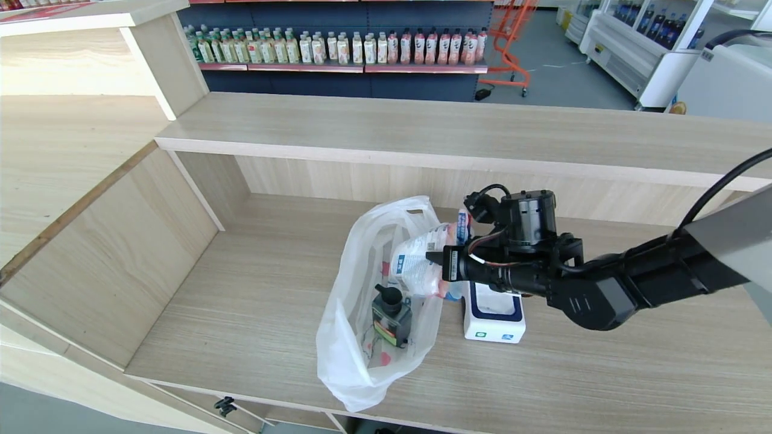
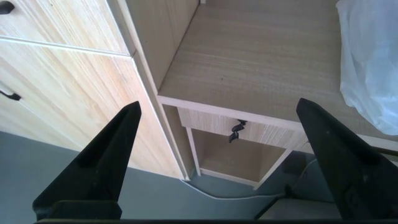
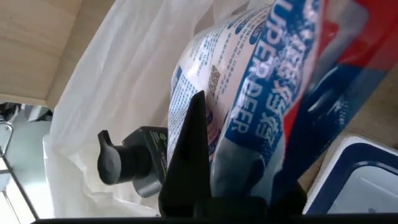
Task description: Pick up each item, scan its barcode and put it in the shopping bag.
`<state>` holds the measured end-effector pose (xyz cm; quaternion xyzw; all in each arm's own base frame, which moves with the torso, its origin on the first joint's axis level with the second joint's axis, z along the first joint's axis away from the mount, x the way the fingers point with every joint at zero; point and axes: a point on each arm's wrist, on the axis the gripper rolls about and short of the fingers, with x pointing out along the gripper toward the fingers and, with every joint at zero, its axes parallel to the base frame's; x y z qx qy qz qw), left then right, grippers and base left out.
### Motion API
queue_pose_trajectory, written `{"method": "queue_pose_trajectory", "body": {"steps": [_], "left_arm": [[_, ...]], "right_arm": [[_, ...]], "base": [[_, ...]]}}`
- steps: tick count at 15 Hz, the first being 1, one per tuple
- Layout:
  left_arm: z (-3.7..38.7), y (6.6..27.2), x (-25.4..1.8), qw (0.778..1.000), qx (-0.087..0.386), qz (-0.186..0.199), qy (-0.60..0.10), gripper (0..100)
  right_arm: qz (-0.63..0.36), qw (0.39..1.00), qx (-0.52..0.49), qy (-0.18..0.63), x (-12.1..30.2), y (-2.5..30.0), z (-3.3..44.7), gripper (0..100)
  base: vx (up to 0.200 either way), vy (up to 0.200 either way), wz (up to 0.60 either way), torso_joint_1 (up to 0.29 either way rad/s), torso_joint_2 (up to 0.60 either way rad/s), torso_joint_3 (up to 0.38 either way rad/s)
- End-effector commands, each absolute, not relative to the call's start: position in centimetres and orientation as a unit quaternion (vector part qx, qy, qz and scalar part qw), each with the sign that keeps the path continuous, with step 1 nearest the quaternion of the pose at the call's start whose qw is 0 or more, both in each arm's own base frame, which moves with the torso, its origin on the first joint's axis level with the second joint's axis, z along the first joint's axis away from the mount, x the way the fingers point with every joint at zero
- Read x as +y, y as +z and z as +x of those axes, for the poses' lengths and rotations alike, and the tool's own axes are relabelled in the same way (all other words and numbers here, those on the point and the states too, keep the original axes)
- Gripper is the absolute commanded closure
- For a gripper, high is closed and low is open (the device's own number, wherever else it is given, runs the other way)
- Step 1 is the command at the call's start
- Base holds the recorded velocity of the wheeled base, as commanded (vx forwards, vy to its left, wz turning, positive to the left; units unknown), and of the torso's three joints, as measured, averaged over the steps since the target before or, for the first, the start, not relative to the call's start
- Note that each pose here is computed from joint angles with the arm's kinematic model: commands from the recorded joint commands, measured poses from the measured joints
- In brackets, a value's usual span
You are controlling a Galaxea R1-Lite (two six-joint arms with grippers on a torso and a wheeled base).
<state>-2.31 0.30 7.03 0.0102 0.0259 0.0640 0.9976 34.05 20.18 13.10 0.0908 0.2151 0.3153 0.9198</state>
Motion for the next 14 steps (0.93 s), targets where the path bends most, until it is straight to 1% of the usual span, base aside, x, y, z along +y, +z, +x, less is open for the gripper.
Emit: {"method": "queue_pose_trajectory", "body": {"steps": [1,4,7,10,13,14], "left_arm": [[-2.3,7.0,0.3,0.998,0.026,0.01,0.064,0],[-2.3,7.0,0.3,0.998,0.026,0.01,0.064,0],[-2.3,7.0,0.3,0.998,0.026,0.01,0.064,0],[-2.3,7.0,0.3,0.998,0.026,0.01,0.064,0],[-2.3,7.0,0.3,0.998,0.026,0.01,0.063,0],[-2.3,7.0,0.3,0.998,0.026,0.01,0.064,0]], "right_arm": [[0.069,0.917,0.231,0.317,21.2,10.2,35.6,100],[0.065,0.918,0.212,0.329,21.7,9.2,36.6,100],[0.07,0.914,0.197,0.348,22.3,9.7,37.4,100],[0.071,0.915,0.187,0.349,22.9,9.6,38.4,100],[0.071,0.913,0.191,0.353,22.9,9.4,38.3,100],[0.071,0.913,0.191,0.353,22.9,9.4,38.3,0]], "base": [[0.0,0.0,0.0,0.0,0.0,0.0],[0.0,0.0,0.0,0.0,0.0,0.0],[0.0,0.0,0.0,0.0,0.0,0.0],[0.0,0.0,0.0,0.0,0.0,0.0],[0.0,0.0,0.0,0.0,0.0,0.0],[0.0,0.0,0.0,0.0,0.0,0.0]]}}
